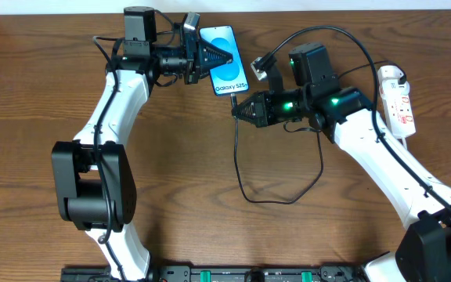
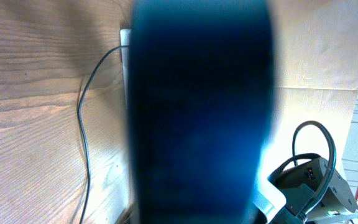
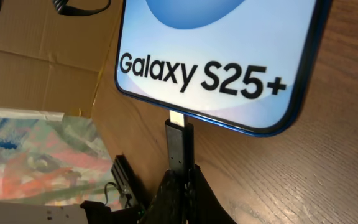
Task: Plug charger to phone and switch on socket
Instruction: 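Push the USB-C plug up into the phone's port with the right gripper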
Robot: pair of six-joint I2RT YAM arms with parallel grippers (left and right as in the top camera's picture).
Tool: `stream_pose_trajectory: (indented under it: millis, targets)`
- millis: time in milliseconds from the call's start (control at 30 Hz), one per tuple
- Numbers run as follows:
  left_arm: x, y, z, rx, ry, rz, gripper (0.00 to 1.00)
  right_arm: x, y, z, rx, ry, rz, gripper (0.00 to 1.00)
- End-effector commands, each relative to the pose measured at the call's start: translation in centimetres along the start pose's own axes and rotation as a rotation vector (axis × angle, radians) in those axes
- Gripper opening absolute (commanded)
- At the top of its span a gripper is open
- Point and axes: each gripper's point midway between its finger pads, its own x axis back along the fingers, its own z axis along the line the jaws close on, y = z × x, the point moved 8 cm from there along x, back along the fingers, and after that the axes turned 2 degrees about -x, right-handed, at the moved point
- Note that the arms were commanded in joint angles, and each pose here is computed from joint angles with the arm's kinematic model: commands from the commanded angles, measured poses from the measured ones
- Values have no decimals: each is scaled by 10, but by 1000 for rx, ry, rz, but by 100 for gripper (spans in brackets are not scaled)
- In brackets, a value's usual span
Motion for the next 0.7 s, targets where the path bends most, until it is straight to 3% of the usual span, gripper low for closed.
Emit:
stream_pose_trajectory:
  millis: [0, 667]
  targets:
    - [-1, -3, -6, -23, -26, 27, 7, 2, 1, 4, -1, -5, -18, 1]
    - [-1, -3, -6, -113, -27, 25, 7, 8, 11, 1, -51, -1, -67, 1]
